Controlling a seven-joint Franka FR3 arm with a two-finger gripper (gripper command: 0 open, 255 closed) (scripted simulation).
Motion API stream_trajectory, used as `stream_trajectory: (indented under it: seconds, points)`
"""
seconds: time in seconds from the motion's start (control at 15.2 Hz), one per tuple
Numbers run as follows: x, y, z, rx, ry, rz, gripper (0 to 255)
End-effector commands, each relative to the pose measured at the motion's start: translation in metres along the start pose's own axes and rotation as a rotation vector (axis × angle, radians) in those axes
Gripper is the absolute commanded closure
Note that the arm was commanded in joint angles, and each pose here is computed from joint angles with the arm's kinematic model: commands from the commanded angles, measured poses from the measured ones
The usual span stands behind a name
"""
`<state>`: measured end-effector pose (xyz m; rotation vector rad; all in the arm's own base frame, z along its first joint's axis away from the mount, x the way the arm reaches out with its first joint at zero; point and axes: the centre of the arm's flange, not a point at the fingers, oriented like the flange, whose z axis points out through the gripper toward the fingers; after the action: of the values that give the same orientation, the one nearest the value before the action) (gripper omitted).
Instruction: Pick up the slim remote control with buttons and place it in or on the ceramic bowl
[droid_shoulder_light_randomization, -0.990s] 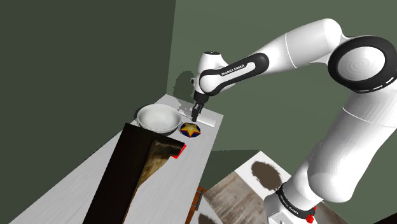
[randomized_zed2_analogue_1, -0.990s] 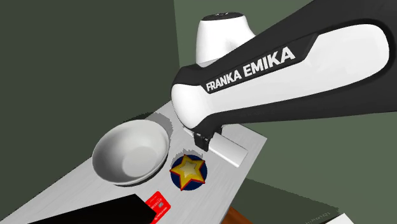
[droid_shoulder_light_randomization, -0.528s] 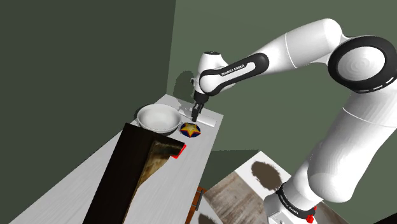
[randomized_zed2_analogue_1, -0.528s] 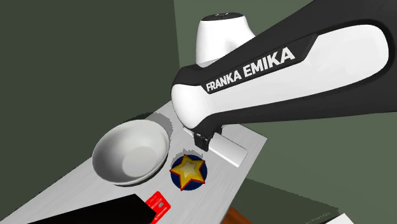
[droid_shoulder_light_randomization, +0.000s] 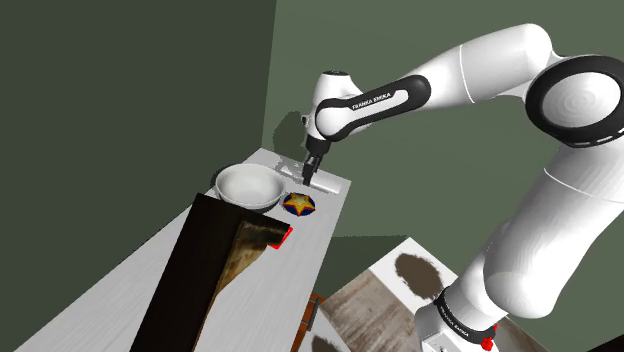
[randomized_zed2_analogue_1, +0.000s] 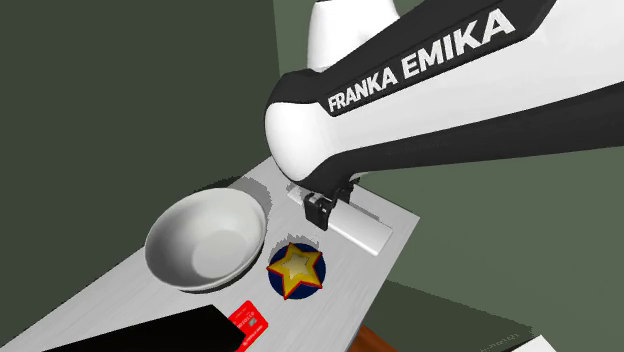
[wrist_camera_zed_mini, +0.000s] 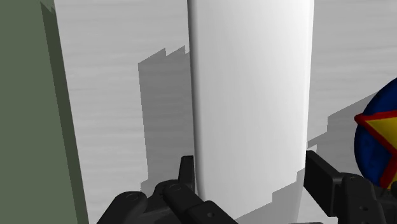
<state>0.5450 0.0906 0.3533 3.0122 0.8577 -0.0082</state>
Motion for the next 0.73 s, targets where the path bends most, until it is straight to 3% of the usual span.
stream_trajectory:
  seconds: [0.0,0.66]
  points:
    - [-0.001,0.0,-0.011,0.0,0.0,0.0,255]
    - [-0.001,0.001,-0.064,0.0,0.0,0.0,255]
